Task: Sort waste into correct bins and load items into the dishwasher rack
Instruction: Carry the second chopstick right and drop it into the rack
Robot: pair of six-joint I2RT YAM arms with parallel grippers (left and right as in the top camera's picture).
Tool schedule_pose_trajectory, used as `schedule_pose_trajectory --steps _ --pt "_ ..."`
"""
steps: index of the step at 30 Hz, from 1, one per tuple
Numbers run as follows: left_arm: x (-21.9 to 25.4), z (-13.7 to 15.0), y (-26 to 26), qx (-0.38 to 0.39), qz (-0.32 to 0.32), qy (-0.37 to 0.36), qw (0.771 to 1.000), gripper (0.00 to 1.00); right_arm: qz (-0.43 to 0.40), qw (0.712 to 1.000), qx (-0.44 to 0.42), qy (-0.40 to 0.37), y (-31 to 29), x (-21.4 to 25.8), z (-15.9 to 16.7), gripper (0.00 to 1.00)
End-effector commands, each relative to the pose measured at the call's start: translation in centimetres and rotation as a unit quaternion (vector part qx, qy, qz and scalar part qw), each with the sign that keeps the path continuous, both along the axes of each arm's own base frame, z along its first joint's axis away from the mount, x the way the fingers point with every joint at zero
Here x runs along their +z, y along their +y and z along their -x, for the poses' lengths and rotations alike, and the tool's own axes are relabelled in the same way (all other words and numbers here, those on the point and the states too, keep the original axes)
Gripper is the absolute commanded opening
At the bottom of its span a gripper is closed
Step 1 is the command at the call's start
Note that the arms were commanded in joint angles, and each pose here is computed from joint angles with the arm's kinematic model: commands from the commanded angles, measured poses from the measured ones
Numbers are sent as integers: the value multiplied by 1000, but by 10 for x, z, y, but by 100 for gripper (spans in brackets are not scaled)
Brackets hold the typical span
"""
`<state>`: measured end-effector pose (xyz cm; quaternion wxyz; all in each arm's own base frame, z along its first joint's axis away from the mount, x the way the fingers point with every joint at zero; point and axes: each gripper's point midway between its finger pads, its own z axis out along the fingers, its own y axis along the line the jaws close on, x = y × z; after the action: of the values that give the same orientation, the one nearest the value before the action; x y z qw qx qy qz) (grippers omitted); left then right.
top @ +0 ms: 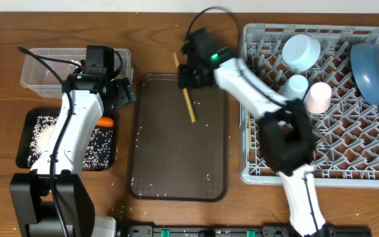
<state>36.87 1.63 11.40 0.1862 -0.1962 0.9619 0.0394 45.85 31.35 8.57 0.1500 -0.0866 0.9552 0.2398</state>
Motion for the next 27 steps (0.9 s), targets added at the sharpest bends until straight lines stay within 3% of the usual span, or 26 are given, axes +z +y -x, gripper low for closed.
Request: schedule_pose_trajectory --steps 1,7,11,19,27 --pt "8 1 3 2 -6 -8 1000 98 -3 996 -19 -90 -44 98 -11 1" --pt "8 1 3 2 -6 -9 1000 98 83 984 -117 -107 -139 146 1 1" --pt "8 1 3 2 -6 -9 1000 98 141 977 -144 -65 -172 124 11 1" --pt "7 2 3 2 -6 -6 1000 98 176 973 -148 -17 -183 61 22 1" --pt "7 4 3 2 -6 -3 1000 98 198 966 -168 1 -206 43 26 1"
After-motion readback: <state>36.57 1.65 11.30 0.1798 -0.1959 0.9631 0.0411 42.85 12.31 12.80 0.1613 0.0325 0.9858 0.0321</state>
